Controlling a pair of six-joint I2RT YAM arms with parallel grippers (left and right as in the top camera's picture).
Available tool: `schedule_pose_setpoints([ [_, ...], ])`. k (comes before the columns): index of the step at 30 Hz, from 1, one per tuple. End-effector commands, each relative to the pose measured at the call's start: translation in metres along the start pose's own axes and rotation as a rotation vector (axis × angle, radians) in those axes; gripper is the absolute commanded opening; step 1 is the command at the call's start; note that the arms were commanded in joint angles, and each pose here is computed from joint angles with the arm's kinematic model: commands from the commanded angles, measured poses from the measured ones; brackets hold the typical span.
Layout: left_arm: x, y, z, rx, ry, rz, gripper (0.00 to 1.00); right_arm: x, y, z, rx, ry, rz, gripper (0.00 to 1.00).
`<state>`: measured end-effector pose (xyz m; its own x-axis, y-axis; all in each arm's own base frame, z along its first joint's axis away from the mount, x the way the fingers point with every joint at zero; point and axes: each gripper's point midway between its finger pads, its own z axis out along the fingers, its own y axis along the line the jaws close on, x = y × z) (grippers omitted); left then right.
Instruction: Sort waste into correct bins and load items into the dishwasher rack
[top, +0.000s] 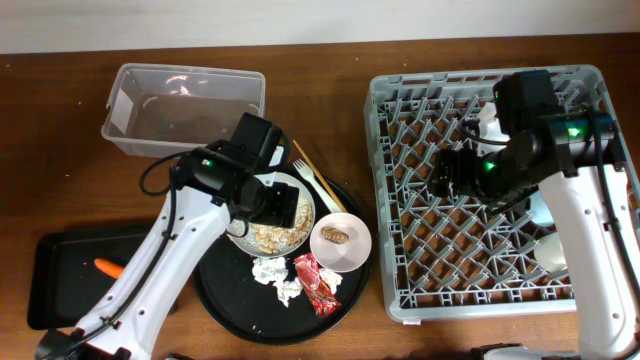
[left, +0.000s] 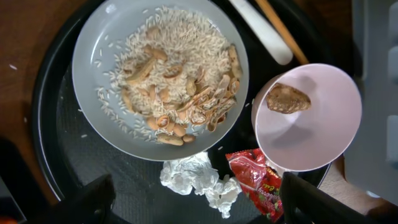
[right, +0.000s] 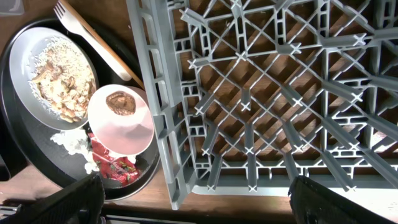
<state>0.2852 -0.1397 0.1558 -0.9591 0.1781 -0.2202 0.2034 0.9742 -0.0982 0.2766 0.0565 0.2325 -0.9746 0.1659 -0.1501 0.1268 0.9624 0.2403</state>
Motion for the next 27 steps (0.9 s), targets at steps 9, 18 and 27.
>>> schedule_pose_setpoints([
  [9, 0.040, 0.026, 0.051, -0.126, 0.103, -0.183, 0.83, 0.004, 0.003, -0.003, -0.008, -0.001, -0.015, 0.98],
  [18, 0.016, -0.044, 0.069, 0.102, -0.046, 0.280, 0.83, 0.004, 0.003, -0.003, -0.008, 0.000, -0.014, 0.99],
  [27, 0.071, -0.147, 0.074, 0.313, 0.012, 0.659, 0.71, 0.004, 0.003, -0.003, -0.008, -0.002, -0.015, 0.99],
])
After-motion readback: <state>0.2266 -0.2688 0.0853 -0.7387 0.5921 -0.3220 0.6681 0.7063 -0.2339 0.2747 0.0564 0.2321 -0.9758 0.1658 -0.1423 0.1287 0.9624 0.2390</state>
